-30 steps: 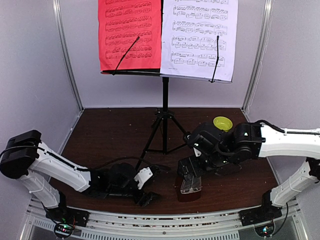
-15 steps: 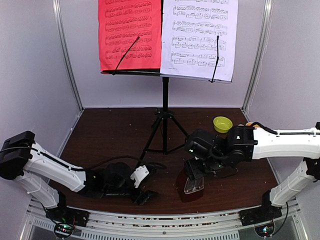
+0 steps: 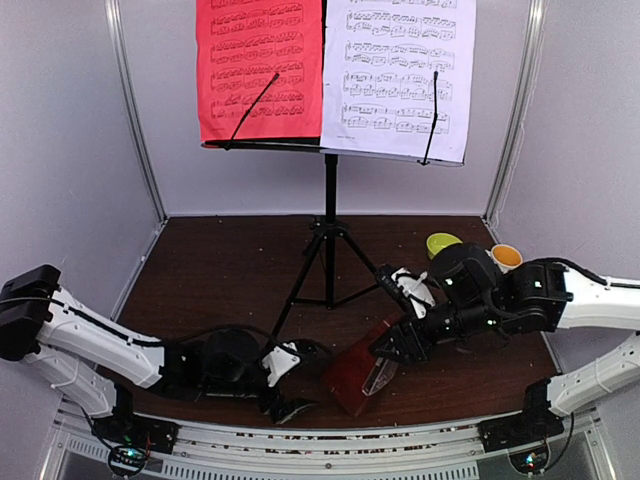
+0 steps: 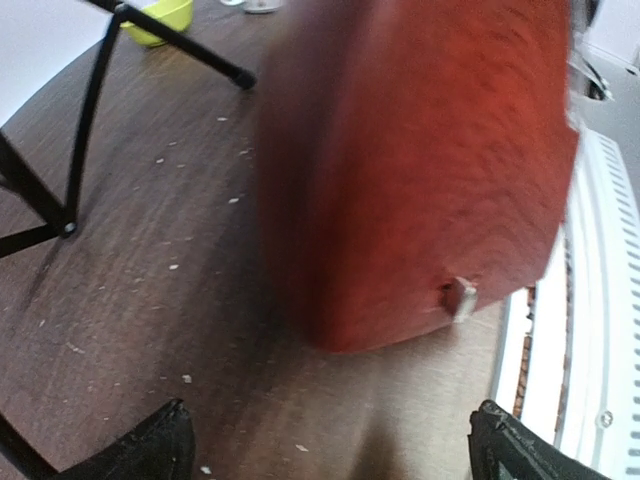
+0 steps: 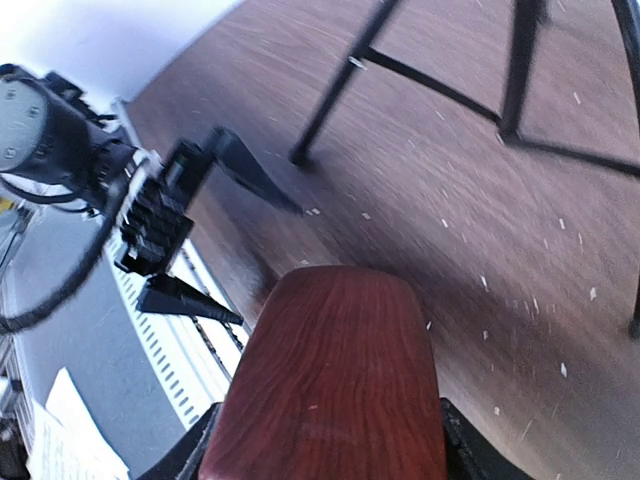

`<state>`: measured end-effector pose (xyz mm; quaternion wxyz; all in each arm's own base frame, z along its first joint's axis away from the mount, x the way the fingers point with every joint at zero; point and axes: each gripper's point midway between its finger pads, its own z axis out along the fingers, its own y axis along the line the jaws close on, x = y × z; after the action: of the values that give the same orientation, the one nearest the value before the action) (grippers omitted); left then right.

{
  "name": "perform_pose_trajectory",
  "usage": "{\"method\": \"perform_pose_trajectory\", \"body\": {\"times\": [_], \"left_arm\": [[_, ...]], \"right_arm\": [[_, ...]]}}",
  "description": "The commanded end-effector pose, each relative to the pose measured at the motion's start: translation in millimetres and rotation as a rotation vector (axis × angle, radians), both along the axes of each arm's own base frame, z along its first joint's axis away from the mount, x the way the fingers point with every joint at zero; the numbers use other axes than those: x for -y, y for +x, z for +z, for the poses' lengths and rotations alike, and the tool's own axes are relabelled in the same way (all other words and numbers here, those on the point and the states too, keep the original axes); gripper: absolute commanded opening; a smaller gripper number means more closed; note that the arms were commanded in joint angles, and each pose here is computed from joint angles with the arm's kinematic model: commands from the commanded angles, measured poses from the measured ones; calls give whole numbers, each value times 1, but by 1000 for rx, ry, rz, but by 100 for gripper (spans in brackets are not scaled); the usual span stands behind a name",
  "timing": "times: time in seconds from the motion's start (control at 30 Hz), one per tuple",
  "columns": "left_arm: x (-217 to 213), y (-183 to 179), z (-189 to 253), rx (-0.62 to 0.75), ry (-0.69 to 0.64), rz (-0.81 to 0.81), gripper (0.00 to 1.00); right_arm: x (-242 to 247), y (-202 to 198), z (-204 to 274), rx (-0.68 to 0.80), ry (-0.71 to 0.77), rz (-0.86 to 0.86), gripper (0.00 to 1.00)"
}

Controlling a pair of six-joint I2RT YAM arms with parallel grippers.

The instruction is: Set up the instrument practice props

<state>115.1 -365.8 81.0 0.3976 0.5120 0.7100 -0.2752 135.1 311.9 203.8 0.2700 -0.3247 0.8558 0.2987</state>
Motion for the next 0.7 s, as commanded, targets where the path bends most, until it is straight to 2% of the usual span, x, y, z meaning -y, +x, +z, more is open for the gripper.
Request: {"method": "perform_pose_trajectory", "body": {"times": [0.0, 0.43, 0.67], "left_arm": [[6, -19, 18, 59, -19, -69, 98], [8, -31, 35, 140, 18, -109, 97], [15, -27, 43, 153, 2, -94, 97]], "right_arm": [[-19, -8, 54, 169, 228, 174, 18], [-15, -24, 83, 294, 367, 310, 7], [-13, -15, 76, 291, 341, 273, 2]]}}
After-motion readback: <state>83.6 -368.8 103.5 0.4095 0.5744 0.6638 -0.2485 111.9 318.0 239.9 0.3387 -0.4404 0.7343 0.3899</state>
